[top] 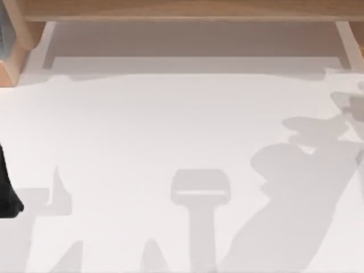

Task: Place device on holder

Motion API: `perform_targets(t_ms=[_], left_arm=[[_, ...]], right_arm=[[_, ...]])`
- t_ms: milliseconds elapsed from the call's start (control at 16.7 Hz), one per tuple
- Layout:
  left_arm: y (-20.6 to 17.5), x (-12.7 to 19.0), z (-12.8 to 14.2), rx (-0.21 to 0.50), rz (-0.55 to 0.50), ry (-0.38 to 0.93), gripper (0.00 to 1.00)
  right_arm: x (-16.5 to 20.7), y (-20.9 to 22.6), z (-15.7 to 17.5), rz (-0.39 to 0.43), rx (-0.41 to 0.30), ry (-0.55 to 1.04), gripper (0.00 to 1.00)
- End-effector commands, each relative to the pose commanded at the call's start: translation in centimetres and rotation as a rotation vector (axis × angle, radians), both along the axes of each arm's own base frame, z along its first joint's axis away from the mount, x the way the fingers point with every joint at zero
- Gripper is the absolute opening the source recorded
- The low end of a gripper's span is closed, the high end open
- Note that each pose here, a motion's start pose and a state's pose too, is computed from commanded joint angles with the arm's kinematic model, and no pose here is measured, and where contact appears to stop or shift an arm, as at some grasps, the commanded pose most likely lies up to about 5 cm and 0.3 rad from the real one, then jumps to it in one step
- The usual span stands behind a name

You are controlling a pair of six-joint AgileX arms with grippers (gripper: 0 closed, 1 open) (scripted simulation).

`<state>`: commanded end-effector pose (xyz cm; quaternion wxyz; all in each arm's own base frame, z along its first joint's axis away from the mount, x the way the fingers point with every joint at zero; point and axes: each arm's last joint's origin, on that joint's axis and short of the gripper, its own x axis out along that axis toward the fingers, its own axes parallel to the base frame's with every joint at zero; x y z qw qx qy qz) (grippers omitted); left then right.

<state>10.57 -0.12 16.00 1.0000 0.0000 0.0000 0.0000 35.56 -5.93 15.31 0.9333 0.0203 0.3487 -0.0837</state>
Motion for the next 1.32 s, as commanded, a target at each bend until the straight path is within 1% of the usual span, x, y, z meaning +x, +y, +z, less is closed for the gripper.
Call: perform_targets(t_ms=[300,540,660,1020,1320], left_arm=[[0.0,0.0,0.0,0.000,0.000,0.000,1.00],[0.0,0.0,0.0,0.000,0.000,0.000,1.00],[0.0,0.0,0.0,0.000,0.000,0.000,1.00],[0.0,0.0,0.0,0.000,0.000,0.000,1.00],[0.0,0.0,0.0,0.000,0.000,0.000,1.00]], right_arm=[[-2.2,-6.2,2.1,-0.153,-0.053,-0.281,0.00],[-3.7,-9.4,3.3,-0.235,-0.096,-0.424,0.00],[-4.0,-10.1,3.6,-0.252,-0.107,-0.453,0.00],[-3.9,-10.0,3.6,-0.250,-0.104,-0.451,0.00],[-2.3,-10.7,3.9,-0.259,-0.112,-0.465,0.00]])
